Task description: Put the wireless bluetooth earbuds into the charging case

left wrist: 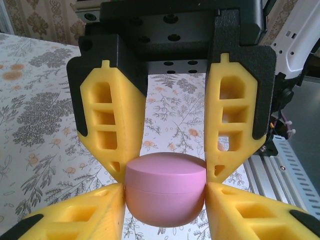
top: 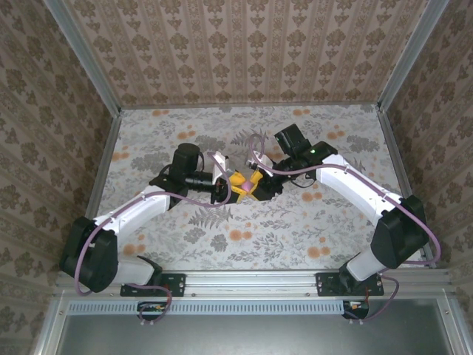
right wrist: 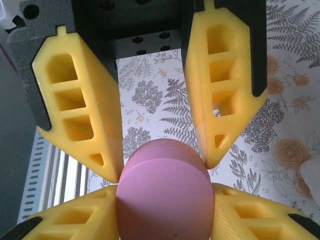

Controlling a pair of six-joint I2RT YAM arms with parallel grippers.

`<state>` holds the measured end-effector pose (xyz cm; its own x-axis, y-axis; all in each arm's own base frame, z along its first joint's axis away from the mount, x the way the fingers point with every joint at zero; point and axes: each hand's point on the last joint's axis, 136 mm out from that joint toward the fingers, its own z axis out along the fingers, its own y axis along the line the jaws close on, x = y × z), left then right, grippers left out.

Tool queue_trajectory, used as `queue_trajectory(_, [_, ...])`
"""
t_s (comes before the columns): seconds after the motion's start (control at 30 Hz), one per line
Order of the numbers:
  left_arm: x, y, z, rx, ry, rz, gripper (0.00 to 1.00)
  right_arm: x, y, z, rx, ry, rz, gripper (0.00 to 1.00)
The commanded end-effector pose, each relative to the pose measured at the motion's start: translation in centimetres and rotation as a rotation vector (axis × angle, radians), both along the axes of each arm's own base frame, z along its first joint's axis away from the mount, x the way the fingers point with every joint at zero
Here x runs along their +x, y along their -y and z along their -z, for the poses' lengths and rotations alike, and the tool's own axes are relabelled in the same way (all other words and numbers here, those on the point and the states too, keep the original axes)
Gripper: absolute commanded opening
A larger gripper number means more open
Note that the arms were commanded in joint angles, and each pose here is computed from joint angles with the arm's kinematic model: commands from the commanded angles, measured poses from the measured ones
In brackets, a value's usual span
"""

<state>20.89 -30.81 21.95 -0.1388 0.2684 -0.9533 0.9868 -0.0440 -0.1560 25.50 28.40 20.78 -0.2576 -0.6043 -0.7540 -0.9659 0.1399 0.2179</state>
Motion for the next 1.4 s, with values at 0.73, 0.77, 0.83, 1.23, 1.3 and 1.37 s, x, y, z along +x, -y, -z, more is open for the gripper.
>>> queue_trajectory(0.73, [0.0, 0.1, -1.6, -0.029, 0.063, 0.017, 0.35, -0.5, 1.1, 1.5, -0.033, 0.041, 0.021, 0.59])
queue_trajectory(0.77, [0.0, 0.1, -1.6, -0.029, 0.063, 0.017, 0.35, -0.5, 1.2, 1.5, -0.034, 0.041, 0.022, 0.58])
queue_trajectory(0.83, [0.0, 0.1, -1.6, -0.030, 0.064, 0.015, 0.35, -0.4, 1.3, 1.5, -0.029, 0.039, 0.029, 0.57])
queue_trajectory(1.23, [-0.4, 0.2, -1.4, -0.030, 0.045, 0.041, 0.47, 0.2, 1.1, 0.3, 0.007, 0.074, 0.049, 0.40])
queue_trajectory(1.3, [-0.6, 0.2, -1.4, -0.031, 0.032, 0.058, 0.51, 0.3, 1.1, 0.1, 0.012, 0.076, 0.047, 0.40])
queue_trajectory(1.37, [-0.7, 0.3, -1.4, -0.026, 0.017, 0.065, 0.52, 0.2, 1.0, 0.0, 0.017, 0.076, 0.044, 0.40])
